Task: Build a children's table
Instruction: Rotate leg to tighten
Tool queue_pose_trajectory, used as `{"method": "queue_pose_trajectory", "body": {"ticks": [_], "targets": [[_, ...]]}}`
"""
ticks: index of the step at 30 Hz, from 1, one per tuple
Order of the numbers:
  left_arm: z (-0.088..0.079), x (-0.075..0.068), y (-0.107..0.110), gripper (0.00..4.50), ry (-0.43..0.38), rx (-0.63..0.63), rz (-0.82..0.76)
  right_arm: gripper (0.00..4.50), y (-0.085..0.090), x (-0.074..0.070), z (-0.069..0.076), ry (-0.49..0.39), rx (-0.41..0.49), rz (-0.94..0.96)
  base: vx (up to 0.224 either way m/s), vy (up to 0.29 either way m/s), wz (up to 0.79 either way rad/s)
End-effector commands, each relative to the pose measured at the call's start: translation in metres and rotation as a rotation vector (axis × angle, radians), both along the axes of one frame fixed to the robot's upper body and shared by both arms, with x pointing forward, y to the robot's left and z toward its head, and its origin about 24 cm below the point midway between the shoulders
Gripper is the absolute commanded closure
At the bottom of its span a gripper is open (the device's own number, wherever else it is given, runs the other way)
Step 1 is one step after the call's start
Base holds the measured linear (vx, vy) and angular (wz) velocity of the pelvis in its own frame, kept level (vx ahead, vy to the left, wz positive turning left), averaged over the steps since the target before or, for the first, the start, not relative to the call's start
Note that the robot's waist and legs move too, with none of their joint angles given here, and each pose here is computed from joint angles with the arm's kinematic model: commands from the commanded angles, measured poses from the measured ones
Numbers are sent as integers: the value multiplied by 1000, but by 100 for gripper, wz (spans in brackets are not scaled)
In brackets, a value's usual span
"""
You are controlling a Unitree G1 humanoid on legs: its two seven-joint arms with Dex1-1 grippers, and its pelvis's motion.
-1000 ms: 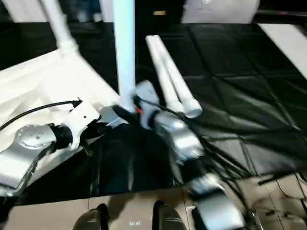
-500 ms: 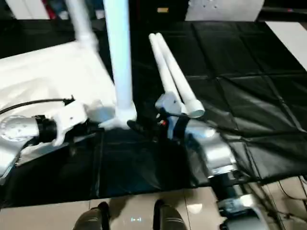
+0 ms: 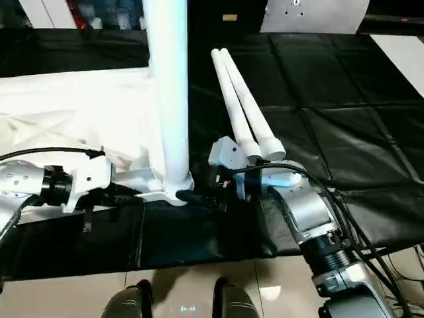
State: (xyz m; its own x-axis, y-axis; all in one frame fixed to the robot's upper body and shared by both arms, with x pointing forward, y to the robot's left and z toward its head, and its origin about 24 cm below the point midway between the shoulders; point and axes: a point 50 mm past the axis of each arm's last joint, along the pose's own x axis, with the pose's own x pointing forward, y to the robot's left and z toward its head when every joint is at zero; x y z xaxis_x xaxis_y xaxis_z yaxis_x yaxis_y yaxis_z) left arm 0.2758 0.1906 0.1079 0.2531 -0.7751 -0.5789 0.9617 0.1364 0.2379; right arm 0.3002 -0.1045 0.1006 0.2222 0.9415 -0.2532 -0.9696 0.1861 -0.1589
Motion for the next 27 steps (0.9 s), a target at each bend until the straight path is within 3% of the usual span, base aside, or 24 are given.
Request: {"method": "queue_pose_trajectory", "body": {"ticks": [1, 15, 23, 27], "targets": [[-6, -6, -14, 450, 35, 14, -111, 29, 9, -1, -2, 40, 19, 70, 0, 0, 0], [-7, -5, -12, 450, 40, 22, -128, 162, 12, -2, -8, 118, 39, 130, 0, 0, 0], [-7, -6, -12, 450, 66, -24, -95, 175, 11, -5, -23, 188, 20, 98, 0, 0, 0], [-3, -2, -16, 450, 38, -94, 39, 176, 20, 1, -37, 246, 46, -108, 0, 0, 0]]}}
